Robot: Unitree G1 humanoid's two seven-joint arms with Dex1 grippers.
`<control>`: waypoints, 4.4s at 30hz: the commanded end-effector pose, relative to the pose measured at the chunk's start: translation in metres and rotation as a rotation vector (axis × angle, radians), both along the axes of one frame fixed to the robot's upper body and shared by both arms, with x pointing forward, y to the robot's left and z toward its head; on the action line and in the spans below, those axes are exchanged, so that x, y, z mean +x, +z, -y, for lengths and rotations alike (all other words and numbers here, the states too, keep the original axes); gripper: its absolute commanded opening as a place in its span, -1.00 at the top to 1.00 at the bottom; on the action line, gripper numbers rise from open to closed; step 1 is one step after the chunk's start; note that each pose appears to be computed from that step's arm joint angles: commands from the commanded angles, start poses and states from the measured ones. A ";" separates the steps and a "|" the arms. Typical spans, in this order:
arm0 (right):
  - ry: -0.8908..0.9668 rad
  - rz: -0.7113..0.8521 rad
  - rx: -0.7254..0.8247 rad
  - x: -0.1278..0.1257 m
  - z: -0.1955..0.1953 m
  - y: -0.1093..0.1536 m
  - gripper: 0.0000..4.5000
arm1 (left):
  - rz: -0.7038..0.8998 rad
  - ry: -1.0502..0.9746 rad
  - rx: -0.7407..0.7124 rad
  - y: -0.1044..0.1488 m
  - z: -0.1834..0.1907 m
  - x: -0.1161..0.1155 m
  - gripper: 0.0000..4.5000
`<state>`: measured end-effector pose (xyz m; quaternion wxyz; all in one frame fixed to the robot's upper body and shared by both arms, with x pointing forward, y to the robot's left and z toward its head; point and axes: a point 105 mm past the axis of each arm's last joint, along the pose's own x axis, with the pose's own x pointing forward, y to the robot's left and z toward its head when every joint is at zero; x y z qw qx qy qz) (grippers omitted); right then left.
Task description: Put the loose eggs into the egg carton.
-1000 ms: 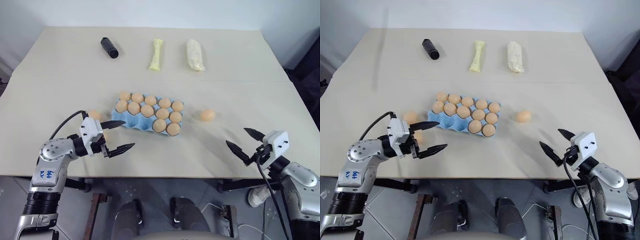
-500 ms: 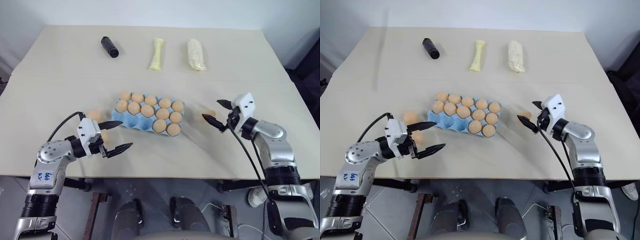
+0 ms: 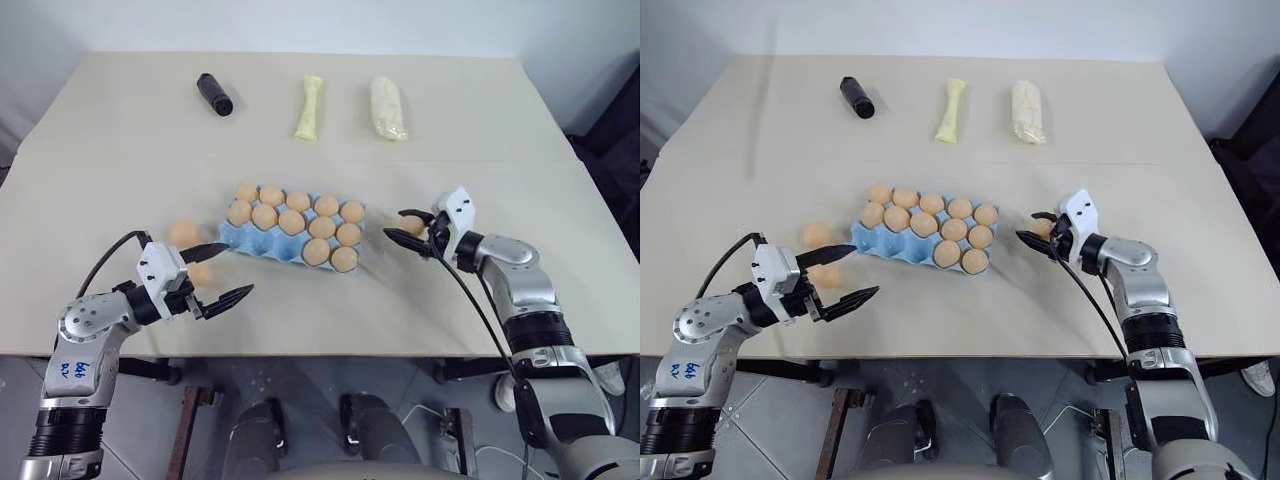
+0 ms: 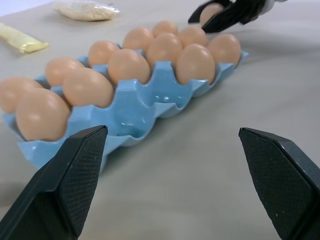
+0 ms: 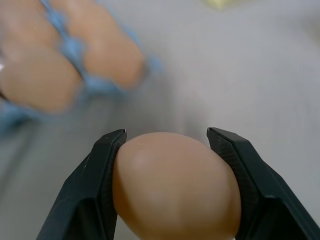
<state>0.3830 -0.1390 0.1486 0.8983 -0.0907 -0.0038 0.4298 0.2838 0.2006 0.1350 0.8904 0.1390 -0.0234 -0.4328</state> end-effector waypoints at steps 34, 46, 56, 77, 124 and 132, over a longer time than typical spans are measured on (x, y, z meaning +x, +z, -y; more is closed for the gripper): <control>0.303 0.153 0.050 -0.085 -0.024 0.029 -0.99 | 0.040 0.301 -0.039 0.016 -0.079 -0.018 -1.00; 0.345 0.211 -0.104 -0.109 0.000 0.006 -0.99 | -0.086 0.302 0.055 -0.002 -0.105 -0.026 -1.00; 0.337 0.218 -0.102 -0.109 -0.005 0.008 -0.99 | -0.153 0.246 0.018 -0.017 -0.070 -0.004 -1.00; 0.301 0.214 -0.073 -0.106 -0.012 0.007 -1.00 | -0.031 0.037 -0.079 0.015 -0.006 0.012 -0.02; 0.346 0.272 0.020 -0.102 -0.045 0.026 -1.00 | 0.046 0.626 -0.216 -0.012 -0.105 -0.011 -0.98; 0.367 0.266 0.020 -0.106 -0.046 0.020 -1.00 | 0.026 0.565 -0.149 -0.005 -0.086 0.037 -0.98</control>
